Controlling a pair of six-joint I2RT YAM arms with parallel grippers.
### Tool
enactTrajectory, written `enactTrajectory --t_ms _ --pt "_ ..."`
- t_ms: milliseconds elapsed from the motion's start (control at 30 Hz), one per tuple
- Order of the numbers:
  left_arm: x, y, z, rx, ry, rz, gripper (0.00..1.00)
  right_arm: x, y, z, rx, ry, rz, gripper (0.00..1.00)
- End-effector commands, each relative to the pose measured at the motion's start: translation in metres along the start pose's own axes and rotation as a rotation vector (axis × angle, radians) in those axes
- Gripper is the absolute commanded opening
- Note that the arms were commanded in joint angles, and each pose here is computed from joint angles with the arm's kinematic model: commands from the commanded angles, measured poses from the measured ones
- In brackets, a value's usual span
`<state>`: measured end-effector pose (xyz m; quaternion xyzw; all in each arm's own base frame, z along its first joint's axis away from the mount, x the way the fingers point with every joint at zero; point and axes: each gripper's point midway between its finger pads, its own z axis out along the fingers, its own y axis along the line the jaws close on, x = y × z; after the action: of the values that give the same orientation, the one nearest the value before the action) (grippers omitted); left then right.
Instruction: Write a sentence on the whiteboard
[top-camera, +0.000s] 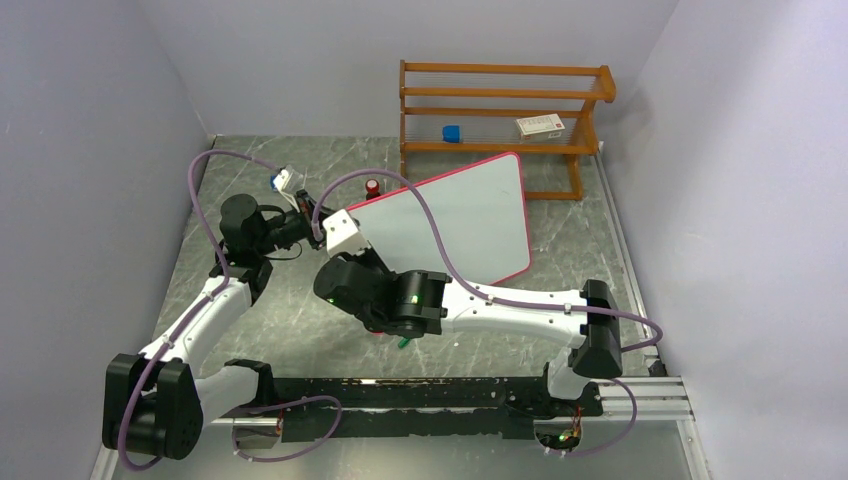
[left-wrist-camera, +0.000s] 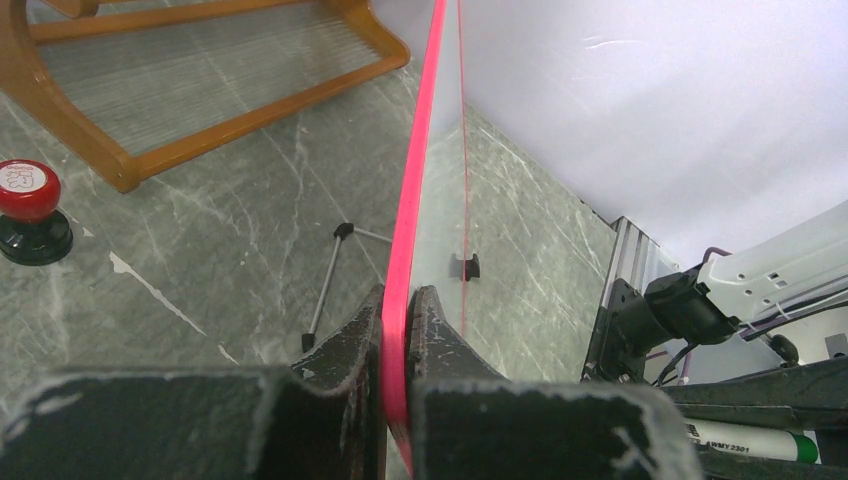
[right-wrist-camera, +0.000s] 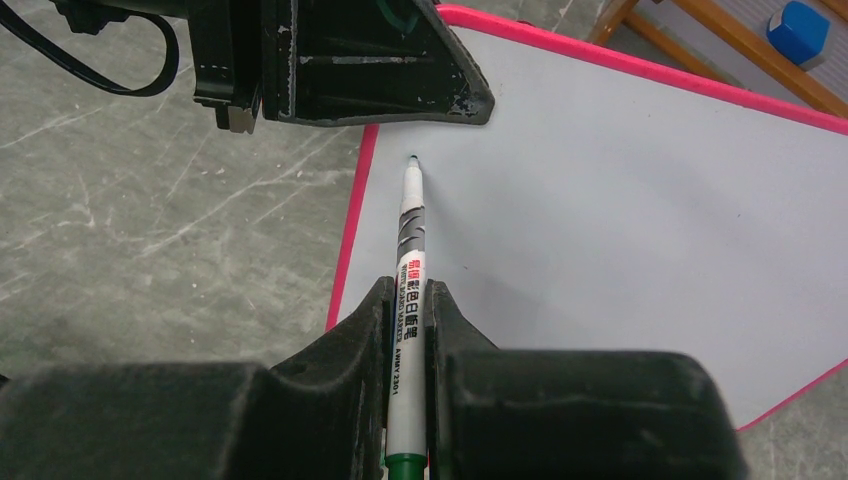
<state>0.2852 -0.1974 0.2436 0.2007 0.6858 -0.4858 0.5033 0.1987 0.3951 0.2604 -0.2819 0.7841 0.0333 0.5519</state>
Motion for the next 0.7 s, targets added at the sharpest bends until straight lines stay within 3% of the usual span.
enactTrajectory --t_ms 0,667 --pt "0.034 0.024 0.0 -0.066 0.077 0.051 0.05 -0.004 -0.002 0.001 0.032 0.002 0.019 0.0" --pt "0.034 0.024 0.001 -0.066 0.079 0.049 0.05 0.027 -0.004 -0.002 0.023 0.086 0.012 0.0"
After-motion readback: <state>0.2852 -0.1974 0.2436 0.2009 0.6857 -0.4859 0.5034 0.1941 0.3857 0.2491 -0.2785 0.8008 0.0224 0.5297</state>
